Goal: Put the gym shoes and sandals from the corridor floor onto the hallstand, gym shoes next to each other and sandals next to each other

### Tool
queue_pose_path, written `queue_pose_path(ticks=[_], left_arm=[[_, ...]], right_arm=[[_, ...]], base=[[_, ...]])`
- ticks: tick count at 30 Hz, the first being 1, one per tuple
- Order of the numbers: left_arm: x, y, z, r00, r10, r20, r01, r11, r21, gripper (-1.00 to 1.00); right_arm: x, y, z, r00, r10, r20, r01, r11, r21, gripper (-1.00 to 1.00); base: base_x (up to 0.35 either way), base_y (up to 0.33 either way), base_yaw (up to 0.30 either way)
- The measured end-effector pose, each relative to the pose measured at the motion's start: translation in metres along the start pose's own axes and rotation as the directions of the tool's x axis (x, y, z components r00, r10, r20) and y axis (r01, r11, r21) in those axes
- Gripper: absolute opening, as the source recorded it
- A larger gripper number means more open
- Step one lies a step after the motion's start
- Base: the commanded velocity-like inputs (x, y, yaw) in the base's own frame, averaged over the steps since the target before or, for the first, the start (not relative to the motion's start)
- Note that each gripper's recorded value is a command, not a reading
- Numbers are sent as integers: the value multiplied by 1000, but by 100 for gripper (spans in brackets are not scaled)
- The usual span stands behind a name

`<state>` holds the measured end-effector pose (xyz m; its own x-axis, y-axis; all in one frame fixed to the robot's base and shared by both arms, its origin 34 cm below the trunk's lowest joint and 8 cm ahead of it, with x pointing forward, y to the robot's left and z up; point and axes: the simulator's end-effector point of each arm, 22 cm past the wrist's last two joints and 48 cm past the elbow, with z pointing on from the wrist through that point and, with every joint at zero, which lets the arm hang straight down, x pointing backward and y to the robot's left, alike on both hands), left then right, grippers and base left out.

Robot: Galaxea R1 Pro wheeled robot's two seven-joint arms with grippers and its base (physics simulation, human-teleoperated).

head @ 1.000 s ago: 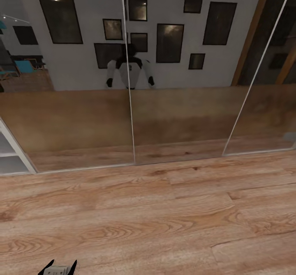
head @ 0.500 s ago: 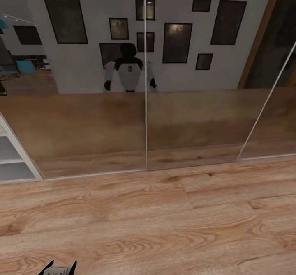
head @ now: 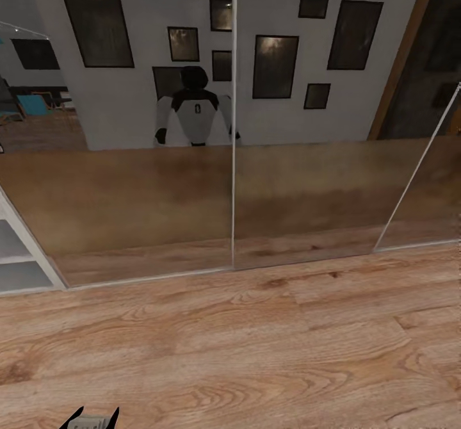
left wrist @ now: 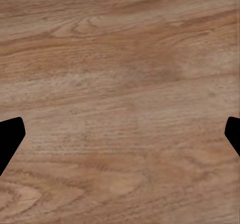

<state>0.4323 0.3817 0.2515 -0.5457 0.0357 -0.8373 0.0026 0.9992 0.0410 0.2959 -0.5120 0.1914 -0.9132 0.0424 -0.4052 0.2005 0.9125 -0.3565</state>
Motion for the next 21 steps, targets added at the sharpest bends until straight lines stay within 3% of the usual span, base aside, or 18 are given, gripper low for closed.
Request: queue_pose_path(ticks=[12,21], left_arm=[[4,2,-2,1000,3,-10,-3,1000,-5,100],[7,3,-2,1000,4,-16,-4,1000,-6,100]], right_arm=[[1,2,0,1000,4,0,-4,1000,0,100],[4,2,-1,1000,6,-7,-6,999,38,100]], base=[[8,14,-220],[1,2,-257]])
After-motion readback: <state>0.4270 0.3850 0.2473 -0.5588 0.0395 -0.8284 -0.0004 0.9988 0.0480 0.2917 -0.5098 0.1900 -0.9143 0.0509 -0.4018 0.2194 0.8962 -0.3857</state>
